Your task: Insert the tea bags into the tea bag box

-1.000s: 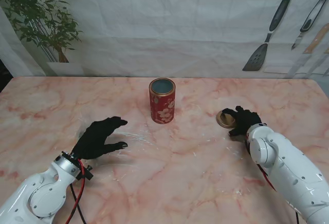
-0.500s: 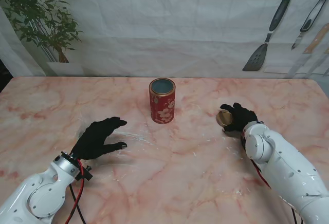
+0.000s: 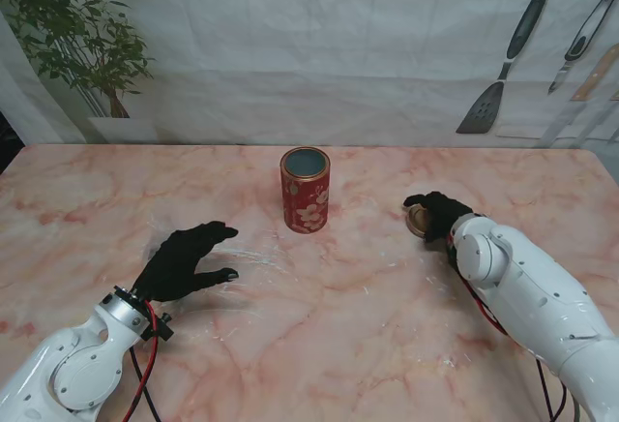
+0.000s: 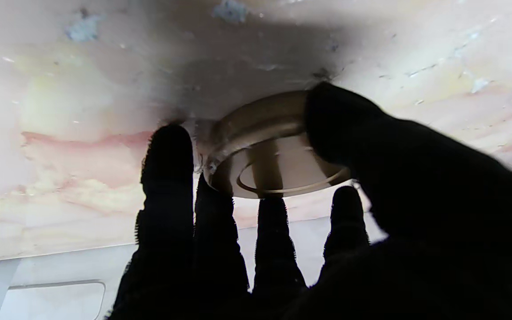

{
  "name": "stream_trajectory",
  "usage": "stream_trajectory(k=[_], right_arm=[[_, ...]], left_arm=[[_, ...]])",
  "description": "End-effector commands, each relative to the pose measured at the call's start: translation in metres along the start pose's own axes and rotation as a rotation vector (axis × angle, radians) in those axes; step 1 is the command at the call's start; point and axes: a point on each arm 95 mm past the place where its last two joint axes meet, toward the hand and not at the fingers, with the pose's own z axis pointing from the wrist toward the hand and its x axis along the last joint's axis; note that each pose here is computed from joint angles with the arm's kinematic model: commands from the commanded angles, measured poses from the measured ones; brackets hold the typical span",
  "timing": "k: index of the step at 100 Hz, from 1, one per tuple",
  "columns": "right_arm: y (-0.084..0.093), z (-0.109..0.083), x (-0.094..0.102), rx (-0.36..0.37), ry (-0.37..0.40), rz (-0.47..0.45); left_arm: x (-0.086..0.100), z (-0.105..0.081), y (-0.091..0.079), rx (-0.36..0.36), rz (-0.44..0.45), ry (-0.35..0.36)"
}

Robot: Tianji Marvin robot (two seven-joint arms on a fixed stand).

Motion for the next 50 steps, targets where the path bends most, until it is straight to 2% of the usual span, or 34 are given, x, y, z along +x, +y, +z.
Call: stream_trajectory(k=[1,27,50], right_arm=[[-0.037,-0.002,-0.002,0.103,-0.009,0.002],[-0.042,0.0,-0.001,0.079,-0.011,0.005],[-0.031,0.0,0.002,0.006,-0.013,0.024]], left_arm=[[0.0,0.0,0.001,-0.012,-0.002,0.002],[0.0,0.0,0.001,-0.014,-0.004,0.003],[-0.001,-0.001,0.001,-0.013,-0.003,0.004]])
